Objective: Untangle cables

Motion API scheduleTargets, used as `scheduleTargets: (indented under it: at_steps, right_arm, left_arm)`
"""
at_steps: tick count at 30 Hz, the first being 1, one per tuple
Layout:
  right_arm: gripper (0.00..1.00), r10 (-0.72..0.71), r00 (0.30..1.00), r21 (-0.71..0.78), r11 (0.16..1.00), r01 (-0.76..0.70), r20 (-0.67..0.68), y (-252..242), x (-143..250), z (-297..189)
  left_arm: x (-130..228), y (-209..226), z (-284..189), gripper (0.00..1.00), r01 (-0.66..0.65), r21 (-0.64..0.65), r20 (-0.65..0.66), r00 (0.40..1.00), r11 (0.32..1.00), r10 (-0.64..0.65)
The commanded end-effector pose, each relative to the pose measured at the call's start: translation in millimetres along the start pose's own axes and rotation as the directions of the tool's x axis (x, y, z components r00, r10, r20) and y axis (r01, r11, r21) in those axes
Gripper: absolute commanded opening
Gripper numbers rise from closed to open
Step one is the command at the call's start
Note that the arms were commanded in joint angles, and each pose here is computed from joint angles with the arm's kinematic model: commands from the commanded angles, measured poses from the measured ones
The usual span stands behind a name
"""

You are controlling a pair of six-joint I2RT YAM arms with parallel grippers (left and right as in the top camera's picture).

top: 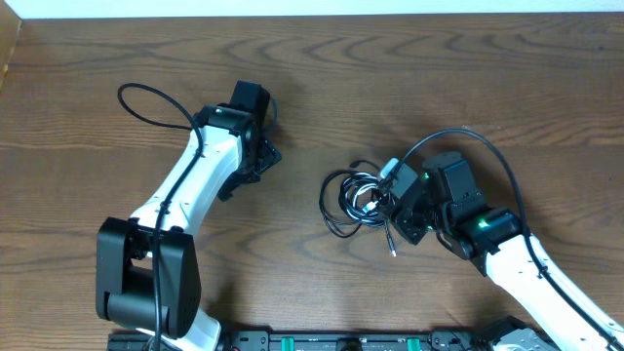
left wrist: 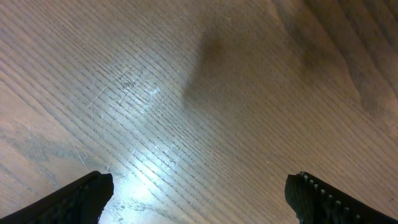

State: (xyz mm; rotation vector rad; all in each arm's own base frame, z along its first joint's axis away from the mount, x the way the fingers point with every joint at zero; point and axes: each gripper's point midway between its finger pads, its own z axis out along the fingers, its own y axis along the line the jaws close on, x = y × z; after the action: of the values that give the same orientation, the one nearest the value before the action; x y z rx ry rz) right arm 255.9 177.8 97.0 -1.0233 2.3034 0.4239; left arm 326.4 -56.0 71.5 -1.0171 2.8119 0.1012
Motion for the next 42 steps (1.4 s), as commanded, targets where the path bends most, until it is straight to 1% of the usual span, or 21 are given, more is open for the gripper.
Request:
scheduleTargets:
  at_steps: [1,3,5,7,9,11,13,14,16,17,18,20,21,23,25,28,29,32,35,38,42]
  right_arm:
    - [0.49,0.052,0.999,0.132,0.99,-0.051,-0.004,-23,-2,-5]
    - [0.53,0.137,0.991,0.221,0.966,-0.134,0.001,-38,1,-8]
    - [0.58,0.236,0.971,0.313,0.921,-0.232,0.024,-55,5,-13]
    - [0.63,0.278,0.96,0.338,0.9,-0.274,0.039,-61,6,-15]
    - [0.64,0.303,0.952,0.343,0.89,-0.3,0.046,-63,7,-15]
    - [0.67,0.354,0.933,0.366,0.862,-0.351,0.064,-69,10,-18]
    - [0.69,0.434,0.896,0.415,0.801,-0.432,0.097,-80,16,-22]
    - [0.73,0.476,0.872,0.439,0.762,-0.475,0.118,-85,20,-25]
    - [0.82,0.576,0.798,0.478,0.659,-0.581,0.175,-95,30,-31]
    - [0.83,0.605,0.773,0.477,0.632,-0.611,0.19,-97,32,-32]
    - [0.83,0.616,0.764,0.477,0.621,-0.622,0.195,-98,34,-32]
    - [0.85,0.623,0.758,0.475,0.617,-0.627,0.193,-99,35,-32]
    - [0.86,0.624,0.758,0.476,0.617,-0.627,0.19,-99,36,-31]
    - [0.89,0.627,0.758,0.48,0.616,-0.624,0.181,-99,38,-29]
    - [0.91,0.632,0.757,0.486,0.616,-0.621,0.167,-99,41,-25]
    - [0.95,0.636,0.756,0.49,0.615,-0.617,0.154,-100,43,-21]
    - [0.98,0.637,0.756,0.489,0.616,-0.618,0.154,-101,43,-19]
    - [0.99,0.643,0.751,0.438,0.638,-0.633,0.15,-96,37,-10]
    - [0.99,0.657,0.738,0.353,0.661,-0.662,0.155,-91,26,-4]
    - [0.99,0.68,0.715,0.303,0.655,-0.692,0.162,-94,24,-5]
    - [0.99,0.708,0.688,0.277,0.636,-0.72,0.162,-98,27,-7]
  left_arm:
    - [0,2,3,0.93,-0.014,-0.013,-0.002,1.0,1.0,0.014]
    - [0,1,3,0.93,-0.014,-0.012,-0.001,1.0,1.0,0.014]
    - [0,1,3,0.93,-0.014,-0.012,-0.001,1.0,1.0,0.014]
    - [0,1,3,0.93,-0.014,-0.012,-0.001,1.0,1.0,0.014]
    - [0,1,3,0.93,-0.014,-0.012,-0.001,1.0,1.0,0.014]
    - [0,1,3,0.93,-0.014,-0.012,-0.001,1.0,1.0,0.014]
    - [0,1,3,0.93,-0.014,-0.012,-0.001,1.0,1.0,0.014]
    - [0,1,3,0.93,-0.014,-0.012,-0.001,1.0,1.0,0.014]
    - [0,2,3,0.93,-0.014,-0.013,-0.001,1.0,1.0,0.014]
    - [0,2,3,0.93,-0.015,-0.013,-0.001,1.0,1.0,0.015]
    - [0,2,3,0.93,-0.015,-0.014,-0.003,1.0,1.0,0.015]
    - [2,3,3,0.93,-0.029,-0.018,-0.011,1.0,0.999,0.029]
    - [4,1,2,0.93,-0.059,-0.011,-0.017,0.998,0.998,0.059]
    - [11,-7,2,0.93,-0.17,0.036,-0.045,0.984,0.985,0.172]
    - [31,-24,-1,0.93,-0.327,0.153,-0.106,0.933,0.933,0.344]
    - [62,-42,-10,0.93,-0.478,0.317,-0.148,0.828,0.819,0.541]
    - [68,-44,-12,0.93,-0.507,0.338,-0.148,0.803,0.793,0.577]
    - [76,-49,-13,0.93,-0.554,0.336,-0.13,0.774,0.762,0.62]
    - [85,-60,-15,0.93,-0.595,0.352,-0.095,0.746,0.723,0.66]
    - [96,-74,-18,0.94,-0.629,0.369,-0.055,0.72,0.684,0.692]
    - [109,-87,-20,0.93,-0.629,0.385,-0.04,0.72,0.675,0.693]
